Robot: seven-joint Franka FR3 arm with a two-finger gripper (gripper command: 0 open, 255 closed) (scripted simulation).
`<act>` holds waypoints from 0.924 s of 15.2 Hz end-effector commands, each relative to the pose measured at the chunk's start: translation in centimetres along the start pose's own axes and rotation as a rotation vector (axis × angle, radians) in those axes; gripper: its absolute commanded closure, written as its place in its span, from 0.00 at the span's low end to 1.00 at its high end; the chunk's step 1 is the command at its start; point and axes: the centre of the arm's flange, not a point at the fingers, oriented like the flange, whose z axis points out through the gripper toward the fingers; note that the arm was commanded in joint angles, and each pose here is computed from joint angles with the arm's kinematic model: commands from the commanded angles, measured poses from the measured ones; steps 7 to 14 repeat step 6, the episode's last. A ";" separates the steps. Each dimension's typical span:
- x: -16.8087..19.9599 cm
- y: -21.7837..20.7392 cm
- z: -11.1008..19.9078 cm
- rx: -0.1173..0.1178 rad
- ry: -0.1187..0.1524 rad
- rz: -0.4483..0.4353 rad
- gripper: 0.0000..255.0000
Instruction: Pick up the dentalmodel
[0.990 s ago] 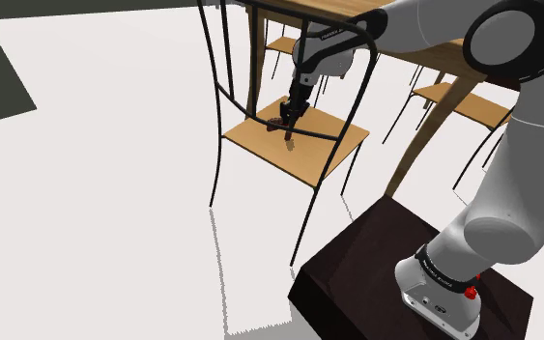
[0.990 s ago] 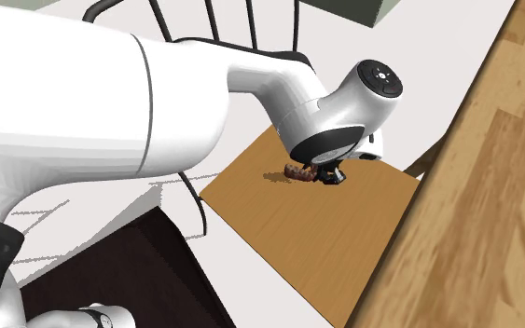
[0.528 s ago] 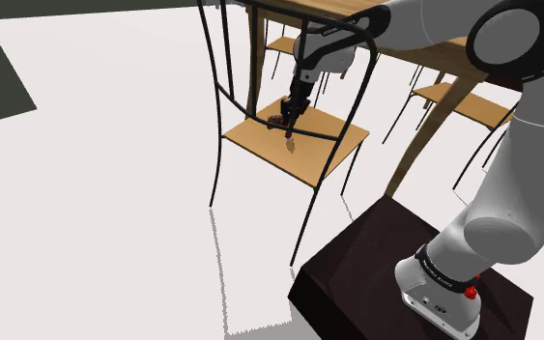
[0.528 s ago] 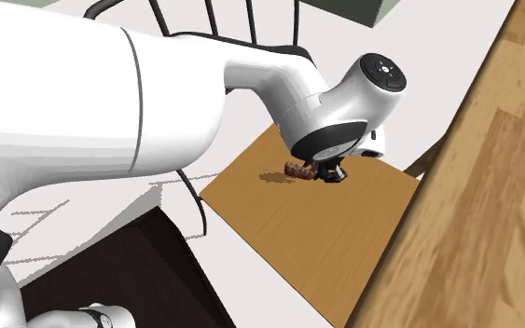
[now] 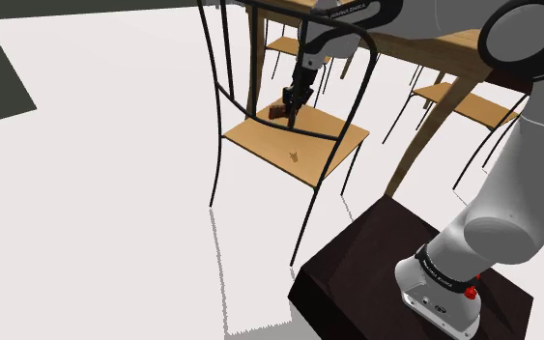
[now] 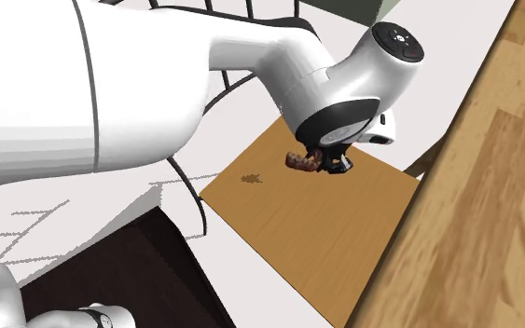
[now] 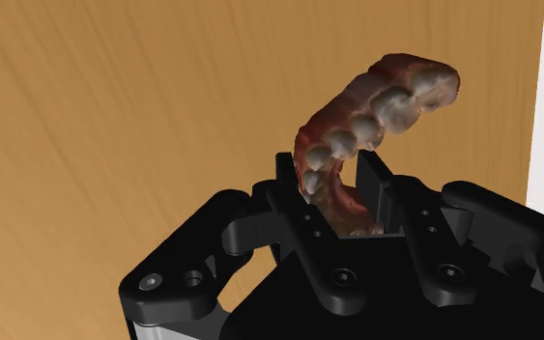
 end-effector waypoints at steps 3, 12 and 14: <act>0.1 -0.4 -2.1 0.000 0.000 0.000 1.00; 0.1 -0.5 -2.7 0.000 0.000 0.000 1.00; 0.1 -0.5 -2.7 0.000 0.000 0.000 1.00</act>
